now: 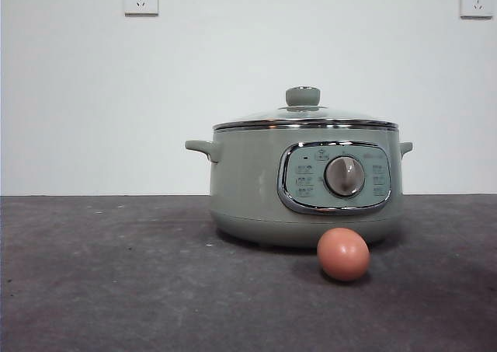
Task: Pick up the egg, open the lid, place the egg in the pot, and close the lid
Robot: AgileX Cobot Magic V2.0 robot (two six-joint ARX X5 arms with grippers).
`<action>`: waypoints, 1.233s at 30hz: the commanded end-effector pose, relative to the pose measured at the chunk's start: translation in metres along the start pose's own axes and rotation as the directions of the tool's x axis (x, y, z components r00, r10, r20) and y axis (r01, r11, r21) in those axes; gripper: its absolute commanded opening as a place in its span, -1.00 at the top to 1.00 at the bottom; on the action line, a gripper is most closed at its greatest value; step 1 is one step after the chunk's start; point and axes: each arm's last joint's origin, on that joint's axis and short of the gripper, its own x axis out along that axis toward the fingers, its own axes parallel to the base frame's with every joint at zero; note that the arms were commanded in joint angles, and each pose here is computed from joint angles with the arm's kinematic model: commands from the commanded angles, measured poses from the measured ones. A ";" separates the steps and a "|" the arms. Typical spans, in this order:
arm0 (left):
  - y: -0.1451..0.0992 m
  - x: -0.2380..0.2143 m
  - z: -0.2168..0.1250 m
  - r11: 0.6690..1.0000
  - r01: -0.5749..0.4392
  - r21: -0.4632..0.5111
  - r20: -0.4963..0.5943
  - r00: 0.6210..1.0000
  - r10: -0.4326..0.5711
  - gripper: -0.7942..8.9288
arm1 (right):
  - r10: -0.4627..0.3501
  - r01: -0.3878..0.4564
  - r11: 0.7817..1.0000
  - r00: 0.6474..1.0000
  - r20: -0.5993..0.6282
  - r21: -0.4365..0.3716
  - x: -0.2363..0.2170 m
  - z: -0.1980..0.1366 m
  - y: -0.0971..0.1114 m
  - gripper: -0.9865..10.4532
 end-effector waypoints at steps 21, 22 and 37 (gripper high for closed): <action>-0.011 -0.027 0.078 0.973 0.196 -0.119 0.018 0.981 -0.195 0.85 | 0.100 -0.108 0.978 0.994 0.054 0.176 -0.031 0.086 0.006 0.85; -0.012 -0.029 0.086 0.970 0.211 -0.118 0.022 0.977 -0.210 0.85 | 0.112 -0.116 0.979 0.993 0.033 0.169 -0.033 0.093 0.007 0.85; -0.027 -0.056 0.189 0.898 0.440 -0.027 -0.123 0.890 -0.439 0.85 | 0.298 -0.312 0.950 0.915 -0.272 -0.009 -0.049 0.186 0.016 0.85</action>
